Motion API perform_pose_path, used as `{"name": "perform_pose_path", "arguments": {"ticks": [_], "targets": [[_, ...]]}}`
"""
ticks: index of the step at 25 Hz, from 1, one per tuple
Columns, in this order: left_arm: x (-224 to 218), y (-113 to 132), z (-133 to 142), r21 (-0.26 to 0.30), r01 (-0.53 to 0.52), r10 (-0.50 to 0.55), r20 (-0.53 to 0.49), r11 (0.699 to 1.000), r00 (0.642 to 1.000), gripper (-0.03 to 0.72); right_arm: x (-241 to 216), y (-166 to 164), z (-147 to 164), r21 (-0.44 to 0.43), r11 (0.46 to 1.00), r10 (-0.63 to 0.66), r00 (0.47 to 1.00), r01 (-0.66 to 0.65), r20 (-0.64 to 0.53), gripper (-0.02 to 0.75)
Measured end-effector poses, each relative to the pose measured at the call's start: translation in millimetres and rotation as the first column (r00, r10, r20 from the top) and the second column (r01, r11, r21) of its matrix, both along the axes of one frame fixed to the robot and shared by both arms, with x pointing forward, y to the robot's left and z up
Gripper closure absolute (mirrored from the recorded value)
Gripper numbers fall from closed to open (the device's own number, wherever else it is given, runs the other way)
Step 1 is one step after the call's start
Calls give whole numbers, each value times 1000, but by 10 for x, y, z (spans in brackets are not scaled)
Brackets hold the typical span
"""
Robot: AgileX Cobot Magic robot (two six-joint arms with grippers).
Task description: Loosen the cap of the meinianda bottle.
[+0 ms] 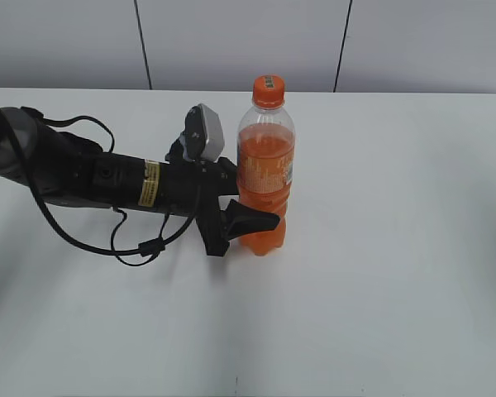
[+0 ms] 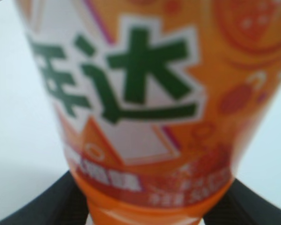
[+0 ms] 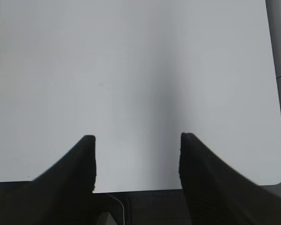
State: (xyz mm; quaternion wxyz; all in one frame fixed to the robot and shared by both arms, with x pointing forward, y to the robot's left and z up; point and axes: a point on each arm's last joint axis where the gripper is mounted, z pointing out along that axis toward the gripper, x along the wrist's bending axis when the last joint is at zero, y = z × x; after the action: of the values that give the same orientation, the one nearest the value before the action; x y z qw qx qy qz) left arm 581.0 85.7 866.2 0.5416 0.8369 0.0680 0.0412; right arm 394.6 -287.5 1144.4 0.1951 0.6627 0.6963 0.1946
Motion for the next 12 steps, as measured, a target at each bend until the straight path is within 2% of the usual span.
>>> {"name": "perform_pose_path", "arguments": {"ticks": [7,12], "targets": [[-2,0,0,0,2,-2,0,1000,1000,278,435,44,-112,-6,1000,0,994,-1,-106,311],[-2,0,0,0,2,-2,0,1000,1000,278,765,92,-82,13,1000,4,992,-3,-129,311]]}}
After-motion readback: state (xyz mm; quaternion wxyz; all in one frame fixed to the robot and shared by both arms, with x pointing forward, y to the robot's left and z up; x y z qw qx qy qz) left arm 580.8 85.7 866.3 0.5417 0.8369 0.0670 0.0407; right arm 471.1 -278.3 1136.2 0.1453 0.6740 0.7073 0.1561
